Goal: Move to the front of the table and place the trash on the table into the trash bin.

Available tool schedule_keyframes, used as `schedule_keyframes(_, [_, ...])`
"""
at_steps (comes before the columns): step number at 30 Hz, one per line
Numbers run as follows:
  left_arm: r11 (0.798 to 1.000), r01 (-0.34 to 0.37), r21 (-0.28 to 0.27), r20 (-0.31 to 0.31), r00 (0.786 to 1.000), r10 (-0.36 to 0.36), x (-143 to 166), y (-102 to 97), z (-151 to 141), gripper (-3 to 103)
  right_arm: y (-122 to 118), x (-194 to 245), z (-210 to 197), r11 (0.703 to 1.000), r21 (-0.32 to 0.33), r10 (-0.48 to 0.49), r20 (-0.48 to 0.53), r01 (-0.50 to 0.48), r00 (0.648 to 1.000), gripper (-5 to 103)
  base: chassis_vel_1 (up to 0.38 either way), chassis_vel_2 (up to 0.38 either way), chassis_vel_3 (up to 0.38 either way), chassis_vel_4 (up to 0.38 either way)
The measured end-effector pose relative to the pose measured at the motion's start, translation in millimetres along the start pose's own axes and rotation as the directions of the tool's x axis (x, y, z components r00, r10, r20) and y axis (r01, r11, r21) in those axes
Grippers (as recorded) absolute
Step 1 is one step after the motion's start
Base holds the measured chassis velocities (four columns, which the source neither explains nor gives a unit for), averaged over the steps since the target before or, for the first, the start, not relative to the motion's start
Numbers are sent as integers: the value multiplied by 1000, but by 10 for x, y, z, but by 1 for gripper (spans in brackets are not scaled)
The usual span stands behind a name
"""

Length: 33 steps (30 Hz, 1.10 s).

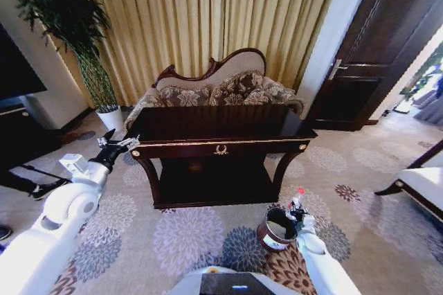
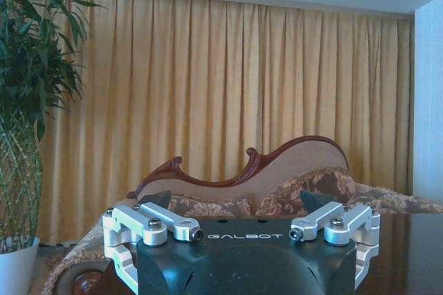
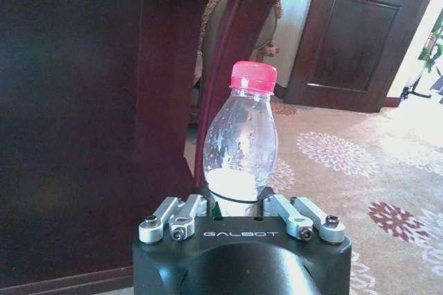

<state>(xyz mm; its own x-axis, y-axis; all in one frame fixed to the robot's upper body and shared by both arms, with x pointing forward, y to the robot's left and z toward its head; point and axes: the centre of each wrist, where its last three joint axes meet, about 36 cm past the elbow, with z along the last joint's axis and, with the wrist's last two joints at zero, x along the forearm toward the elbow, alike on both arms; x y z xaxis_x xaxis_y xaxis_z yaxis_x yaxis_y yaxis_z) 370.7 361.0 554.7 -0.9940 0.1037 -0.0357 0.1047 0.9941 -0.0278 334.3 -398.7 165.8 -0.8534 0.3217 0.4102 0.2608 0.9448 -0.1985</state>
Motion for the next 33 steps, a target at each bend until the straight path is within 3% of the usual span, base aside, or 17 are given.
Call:
schedule_keyframes(1, [1000, 0, 0, 0, 1000, 0, 0, 0, 0, 100, 0, 0, 0, 1000, 0, 0, 0, 0, 1000, 31, 0, 0, 0, 0])
schedule_keyframes(12, [1000, -8, -2, 5, 1000, 8, 31, -24, -19, 100, 79, 7, -35, 1000, -13, -6, 26, 6, 1000, 74, 0, 0, 0, 0])
schedule_keyframes(13, [1000, -8, -2, 5, 1000, 8, 31, -24, -19, 100, 79, 7, -35, 1000, -13, -6, 26, 6, 1000, 74, 0, 0, 0, 0])
schedule_keyframes(15, [1000, -9, -1, 8, 1000, 9, 32, -24, -22, 100, 72, 6, -50, 1000, -15, -4, 33, 4, 999, 86, 0, 0, 0, 0])
schedule_keyframes(17, [1000, -10, -1, 9, 1000, 10, 32, -24, -24, 100, 68, 7, -56, 1000, -15, -3, 36, 4, 999, 86, 0, 0, 0, 0])
schedule_keyframes(18, [1000, -12, -2, 15, 1000, 12, 32, -28, -33, 100, 34, 6, -117, 1000, -19, 2, 54, -1, 999, 99, 0, 0, 0, 0])
schedule_keyframes(24, [1000, -16, 0, 22, 1000, 16, 35, -44, -49, 100, 13, 52, -338, 998, -60, 4, 116, 3, 993, 100, 0, 0, 0, 0])
schedule_keyframes(27, [1000, -12, 3, 32, 999, 12, 32, -53, -61, 100, 28, 130, -647, 993, -112, 2, 202, 21, 979, 100, 0, 0, 0, 0])
schedule_keyframes(30, [1000, -12, 8, 48, 999, 12, 38, -97, -90, 100, 24, 334, -1403, 984, -159, -13, 375, 78, 927, 100, 0, 0, 0, 0])
schedule_keyframes(31, [1000, -12, 8, 48, 999, 12, 38, -97, -90, 100, 24, 334, -1403, 984, -159, -13, 375, 78, 927, 100, 0, 0, 0, 0])
schedule_keyframes(33, [1000, -14, 12, 50, 999, 14, 45, -124, -81, 100, 74, 552, -1840, 974, -175, -53, 428, 141, 902, 100, 0, 0, 0, 0])
